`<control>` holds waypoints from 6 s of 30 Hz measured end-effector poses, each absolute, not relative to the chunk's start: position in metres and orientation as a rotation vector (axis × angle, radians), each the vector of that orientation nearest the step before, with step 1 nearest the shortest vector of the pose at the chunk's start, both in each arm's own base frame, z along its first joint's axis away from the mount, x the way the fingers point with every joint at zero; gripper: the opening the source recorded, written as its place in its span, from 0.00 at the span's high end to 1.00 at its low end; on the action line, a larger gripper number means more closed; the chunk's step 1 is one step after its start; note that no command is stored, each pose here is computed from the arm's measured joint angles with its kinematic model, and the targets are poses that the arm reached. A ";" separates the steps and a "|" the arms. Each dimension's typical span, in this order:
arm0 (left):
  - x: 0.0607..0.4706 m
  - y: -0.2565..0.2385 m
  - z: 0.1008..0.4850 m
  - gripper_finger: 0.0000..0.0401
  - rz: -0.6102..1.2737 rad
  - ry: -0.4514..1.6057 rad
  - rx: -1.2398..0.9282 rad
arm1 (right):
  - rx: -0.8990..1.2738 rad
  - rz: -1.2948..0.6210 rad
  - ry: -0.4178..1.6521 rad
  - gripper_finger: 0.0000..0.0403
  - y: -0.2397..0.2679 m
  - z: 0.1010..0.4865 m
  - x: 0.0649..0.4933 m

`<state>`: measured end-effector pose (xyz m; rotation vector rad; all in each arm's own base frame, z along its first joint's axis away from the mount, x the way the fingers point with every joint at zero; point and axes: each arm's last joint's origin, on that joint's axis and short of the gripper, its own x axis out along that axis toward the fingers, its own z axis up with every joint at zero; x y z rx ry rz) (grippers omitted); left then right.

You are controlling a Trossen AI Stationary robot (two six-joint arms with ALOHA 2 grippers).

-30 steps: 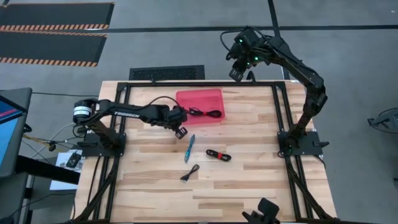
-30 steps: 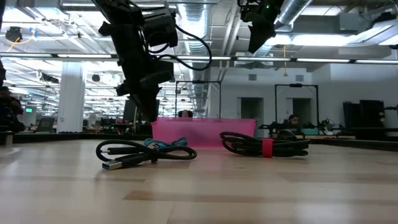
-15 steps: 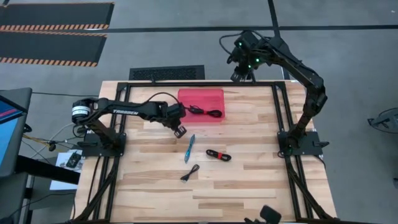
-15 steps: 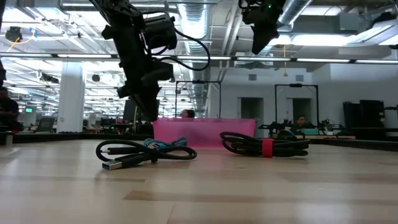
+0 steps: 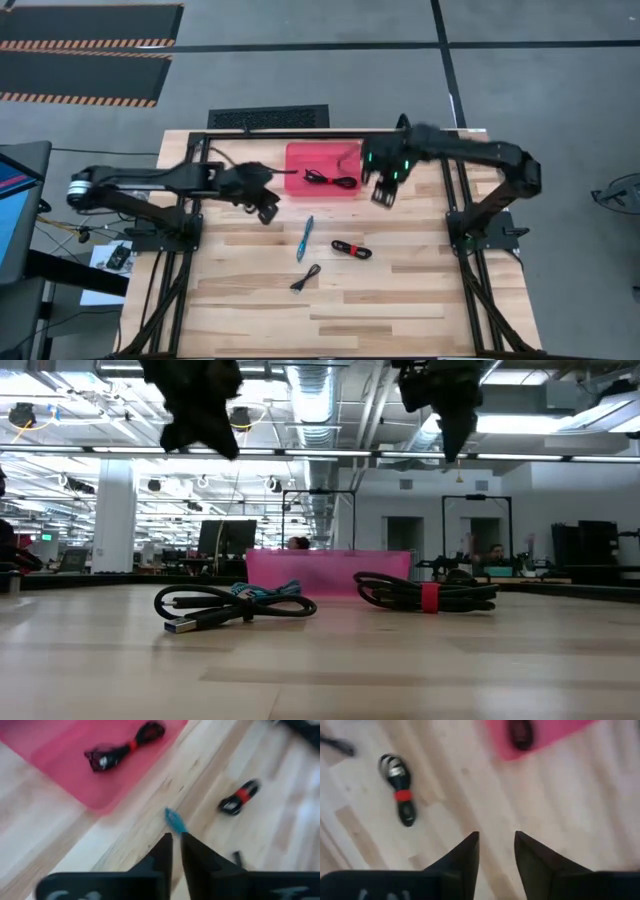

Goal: Pick and place USB-C Cables
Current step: Put the right black charger cable into the pink bin

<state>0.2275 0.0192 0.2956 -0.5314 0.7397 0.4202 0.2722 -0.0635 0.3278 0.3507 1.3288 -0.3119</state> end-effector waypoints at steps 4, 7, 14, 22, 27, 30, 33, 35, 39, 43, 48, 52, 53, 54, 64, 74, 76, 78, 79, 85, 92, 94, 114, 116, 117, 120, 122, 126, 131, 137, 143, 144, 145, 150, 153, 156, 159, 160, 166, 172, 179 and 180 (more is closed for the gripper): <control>0.209 0.014 0.316 0.75 0.399 0.628 -0.563 | 0.343 -0.240 1.225 0.50 -0.021 0.295 0.285; 0.200 0.013 0.325 0.62 0.380 0.569 -0.581 | 0.316 -0.168 1.160 0.43 0.005 0.271 0.295; 0.189 0.013 0.334 0.45 0.418 0.494 -0.653 | 0.210 -0.150 1.138 0.37 0.042 0.219 0.319; 0.189 0.013 0.332 0.44 0.418 0.524 -0.652 | 0.157 -0.168 1.242 0.37 0.058 0.168 0.336; 0.187 0.013 0.328 0.44 0.433 0.562 -0.644 | 0.172 -0.160 1.292 0.37 0.061 0.148 0.341; 0.187 0.013 0.328 0.44 0.442 0.567 -0.640 | 0.170 -0.162 1.305 0.37 0.062 0.142 0.343; 0.186 0.014 0.328 0.44 0.458 0.564 -0.634 | 0.172 -0.162 1.306 0.37 0.062 0.141 0.343; 0.186 0.014 0.328 0.44 0.461 0.563 -0.633 | 0.176 -0.159 1.303 0.37 0.061 0.141 0.343; 0.186 0.014 0.327 0.44 0.471 0.562 -0.629 | 0.213 -0.150 1.311 0.40 0.059 0.141 0.344; 0.186 0.014 0.327 0.44 0.480 0.564 -0.624 | 0.225 -0.155 1.318 0.52 0.057 0.141 0.344; 0.185 0.014 0.327 0.44 0.491 0.566 -0.620 | 0.268 -0.186 1.319 0.75 0.055 0.142 0.344; 0.186 0.015 0.327 0.44 0.491 0.565 -0.620 | 0.284 -0.200 1.314 0.87 0.053 0.142 0.344; 0.185 0.015 0.327 0.44 0.492 0.565 -0.620 | 0.288 -0.203 1.311 0.87 0.053 0.142 0.344; 0.185 0.015 0.327 0.44 0.492 0.565 -0.621 | 0.293 -0.206 1.306 0.87 0.053 0.143 0.345; 0.187 0.016 0.329 0.44 0.532 0.519 -0.626 | 0.285 -0.263 1.106 0.87 0.048 0.178 0.345; 0.188 0.016 0.330 0.44 0.537 0.502 -0.608 | 0.291 -0.287 0.915 0.87 0.019 0.237 0.330; 0.187 0.017 0.330 0.44 0.546 0.498 -0.605 | 0.288 -0.285 0.858 0.87 0.011 0.246 0.329; 0.187 0.017 0.330 0.44 0.548 0.497 -0.604 | 0.277 -0.276 0.778 0.87 0.004 0.257 0.331; 0.187 0.017 0.330 0.44 0.551 0.496 -0.603 | 0.270 -0.276 0.741 0.87 -0.001 0.262 0.332; 0.187 0.017 0.330 0.44 0.578 0.481 -0.616 | 0.297 -0.291 0.566 0.87 -0.030 0.286 0.330; 0.197 0.008 0.321 0.44 0.592 0.491 -0.651 | 0.295 -0.303 0.440 0.87 -0.066 0.312 0.327; 0.203 0.003 0.311 0.44 0.593 0.510 -0.664 | 0.294 -0.307 0.430 0.86 -0.078 0.315 0.329; 0.256 -0.072 0.281 0.44 0.347 0.324 -0.949 | 0.246 -0.296 0.714 0.85 -0.175 0.266 0.325; 0.260 -0.073 0.290 0.44 0.293 0.250 -0.967 | 0.232 -0.285 0.743 0.85 -0.181 0.260 0.331; 0.261 -0.074 0.295 0.44 0.262 0.210 -0.963 | 0.230 -0.273 0.764 0.85 -0.184 0.256 0.334; 0.264 -0.075 0.314 0.44 0.143 0.052 -0.951 | 0.200 -0.232 0.845 0.85 -0.189 0.242 0.344; 0.265 -0.076 0.328 0.44 0.051 -0.054 -0.934 | 0.171 -0.206 0.888 0.85 -0.193 0.238 0.351; 0.261 -0.075 0.358 0.44 -0.059 -0.256 -0.906 | 0.135 -0.160 0.973 0.85 -0.199 0.237 0.361; 0.245 -0.062 0.400 0.44 -0.068 -0.371 -0.879 | 0.077 -0.118 1.006 0.85 -0.205 0.244 0.371; 0.221 -0.044 0.437 0.44 0.019 -0.345 -0.802 | 0.029 -0.092 1.072 0.85 -0.210 0.231 0.374; 0.202 -0.035 0.455 0.44 0.137 -0.289 -0.782 | -0.026 -0.059 1.187 0.85 -0.217 0.214 0.363; 0.200 -0.034 0.458 0.44 0.144 -0.293 -0.783 | -0.018 -0.059 1.198 0.85 -0.218 0.213 0.361; 0.197 -0.033 0.461 0.44 0.154 -0.301 -0.785 | -0.018 -0.063 1.185 0.85 -0.221 0.215 0.360; 0.189 -0.028 0.467 0.44 0.199 -0.322 -0.746 | -0.035 -0.078 1.160 0.85 -0.230 0.217 0.357; 0.186 -0.024 0.468 0.44 0.219 -0.326 -0.735 | -0.047 -0.082 1.142 0.85 -0.233 0.217 0.357; 0.185 -0.020 0.465 0.44 0.244 -0.303 -0.734 | -0.058 -0.084 1.126 0.85 -0.234 0.215 0.360; 0.183 -0.018 0.461 0.44 0.269 -0.266 -0.740 | -0.049 -0.070 1.144 0.85 -0.234 0.209 0.361; 0.183 -0.017 0.461 0.44 0.271 -0.259 -0.744 | -0.054 -0.059 1.151 0.85 -0.233 0.205 0.363; 0.179 -0.011 0.457 0.44 0.311 -0.233 -0.750 | -0.066 -0.005 1.197 0.85 -0.230 0.191 0.366; 0.177 -0.006 0.458 0.44 0.333 -0.245 -0.740 | -0.073 -0.001 1.191 0.85 -0.235 0.184 0.367; 0.177 -0.003 0.456 0.44 0.360 -0.228 -0.725 | -0.027 0.046 1.257 0.85 -0.236 0.157 0.369; 0.177 -0.003 0.456 0.44 0.364 -0.230 -0.724 | -0.025 0.052 1.258 0.85 -0.235 0.155 0.370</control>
